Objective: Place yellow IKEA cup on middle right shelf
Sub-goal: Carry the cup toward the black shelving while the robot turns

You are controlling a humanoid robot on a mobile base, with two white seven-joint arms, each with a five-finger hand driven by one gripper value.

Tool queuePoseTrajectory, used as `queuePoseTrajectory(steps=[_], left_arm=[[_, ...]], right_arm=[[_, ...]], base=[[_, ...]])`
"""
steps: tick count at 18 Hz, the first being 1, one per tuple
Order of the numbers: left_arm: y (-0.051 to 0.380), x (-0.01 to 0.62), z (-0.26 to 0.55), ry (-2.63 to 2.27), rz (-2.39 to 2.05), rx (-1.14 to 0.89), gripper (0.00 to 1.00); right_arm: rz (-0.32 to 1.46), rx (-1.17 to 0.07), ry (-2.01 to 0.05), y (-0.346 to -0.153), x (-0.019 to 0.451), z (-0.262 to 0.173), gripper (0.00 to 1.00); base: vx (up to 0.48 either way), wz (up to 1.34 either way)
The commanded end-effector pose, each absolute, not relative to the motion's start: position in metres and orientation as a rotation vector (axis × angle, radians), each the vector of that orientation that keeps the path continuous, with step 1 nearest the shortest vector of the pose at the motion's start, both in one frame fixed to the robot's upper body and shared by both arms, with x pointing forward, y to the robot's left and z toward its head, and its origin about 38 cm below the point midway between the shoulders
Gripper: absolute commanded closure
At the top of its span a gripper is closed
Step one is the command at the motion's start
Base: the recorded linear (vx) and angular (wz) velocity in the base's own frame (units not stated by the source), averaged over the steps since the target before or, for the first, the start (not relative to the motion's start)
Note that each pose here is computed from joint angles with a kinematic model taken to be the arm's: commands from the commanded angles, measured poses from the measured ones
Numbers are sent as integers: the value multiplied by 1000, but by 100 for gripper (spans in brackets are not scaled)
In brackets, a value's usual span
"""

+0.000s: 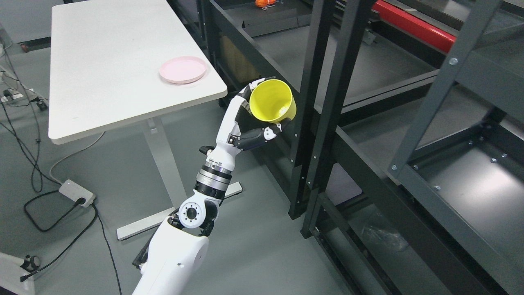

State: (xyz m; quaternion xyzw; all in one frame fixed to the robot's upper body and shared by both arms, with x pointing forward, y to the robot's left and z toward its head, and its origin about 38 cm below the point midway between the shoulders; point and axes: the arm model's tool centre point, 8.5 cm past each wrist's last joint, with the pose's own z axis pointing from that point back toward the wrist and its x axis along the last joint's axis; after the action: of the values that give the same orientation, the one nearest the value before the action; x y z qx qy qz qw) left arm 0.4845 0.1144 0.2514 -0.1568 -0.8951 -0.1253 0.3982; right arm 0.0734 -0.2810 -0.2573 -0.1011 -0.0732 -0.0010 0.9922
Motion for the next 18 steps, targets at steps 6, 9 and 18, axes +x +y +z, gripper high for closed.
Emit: queuePoseTrajectory(steps=[6, 9, 18], left_arm=[[103, 480, 247, -2247, -360, -440, 100], [94, 475, 250, -2254, -382, -470, 100], [45, 439, 294, -2382, -519, -663, 99]], right_arm=[[-8, -216, -132, -291, 64, -257, 1], [-8, -216, -132, -291, 64, -257, 0], [-8, -216, -132, -291, 64, -257, 1]], base=[[-79, -384], [-85, -413], [-54, -264]])
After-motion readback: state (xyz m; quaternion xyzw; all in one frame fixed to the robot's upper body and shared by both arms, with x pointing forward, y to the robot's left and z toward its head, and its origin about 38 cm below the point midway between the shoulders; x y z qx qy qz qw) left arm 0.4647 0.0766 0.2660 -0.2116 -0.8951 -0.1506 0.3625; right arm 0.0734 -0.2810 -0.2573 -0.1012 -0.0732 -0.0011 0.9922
